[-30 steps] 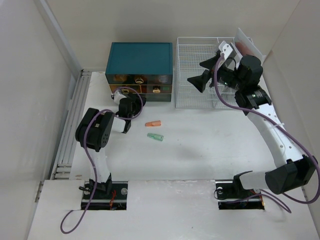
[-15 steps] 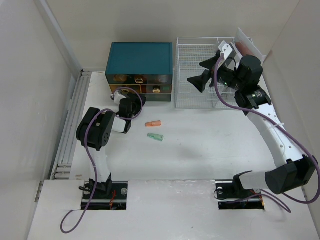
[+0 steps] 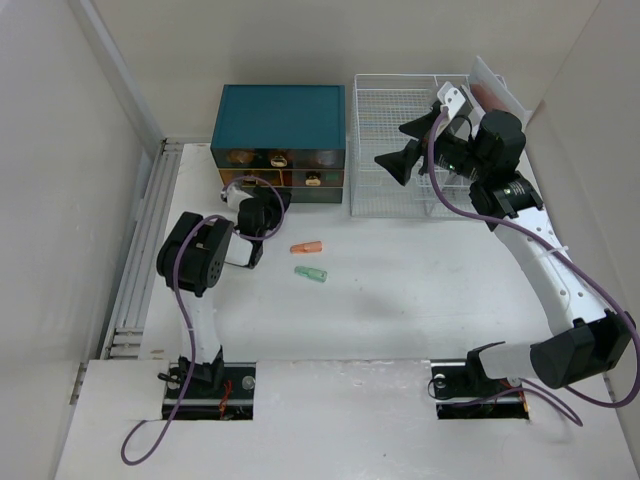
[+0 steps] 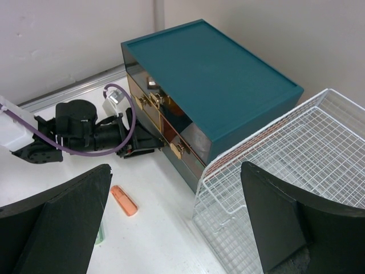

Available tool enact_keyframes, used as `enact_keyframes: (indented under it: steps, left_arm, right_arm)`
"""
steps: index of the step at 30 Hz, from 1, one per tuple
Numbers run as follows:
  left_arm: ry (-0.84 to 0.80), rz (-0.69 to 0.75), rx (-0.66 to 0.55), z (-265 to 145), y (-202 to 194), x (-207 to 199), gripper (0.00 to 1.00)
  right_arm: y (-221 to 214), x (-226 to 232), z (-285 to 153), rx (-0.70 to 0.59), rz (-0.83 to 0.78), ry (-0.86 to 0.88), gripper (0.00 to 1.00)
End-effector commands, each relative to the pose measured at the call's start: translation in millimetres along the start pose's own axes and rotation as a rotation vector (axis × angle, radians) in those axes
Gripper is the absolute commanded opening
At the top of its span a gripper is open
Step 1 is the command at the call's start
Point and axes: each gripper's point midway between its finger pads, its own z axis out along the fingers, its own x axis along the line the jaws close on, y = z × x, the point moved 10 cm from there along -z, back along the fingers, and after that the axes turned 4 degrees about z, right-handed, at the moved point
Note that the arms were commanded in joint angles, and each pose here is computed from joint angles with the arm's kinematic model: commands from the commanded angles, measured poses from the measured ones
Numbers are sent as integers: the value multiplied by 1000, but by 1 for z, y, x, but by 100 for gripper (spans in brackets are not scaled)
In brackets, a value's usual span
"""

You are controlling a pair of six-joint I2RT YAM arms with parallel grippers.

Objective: Organize the desk

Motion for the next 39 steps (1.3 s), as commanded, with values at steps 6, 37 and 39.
enact_keyframes:
  steps: [6,37,39]
  left_arm:
    - [-84,-55,-72,10,12,-8,53]
    - [-108,-99,15,-52,-10,20,29]
    - [-128,-113,5,-60,-8,18,29]
  right_arm:
    - [15,3,-5,-62,-50,18,100]
    - [6,2,2,-41,-34,68,100]
    - [6,2,2,-40,-25,68,100]
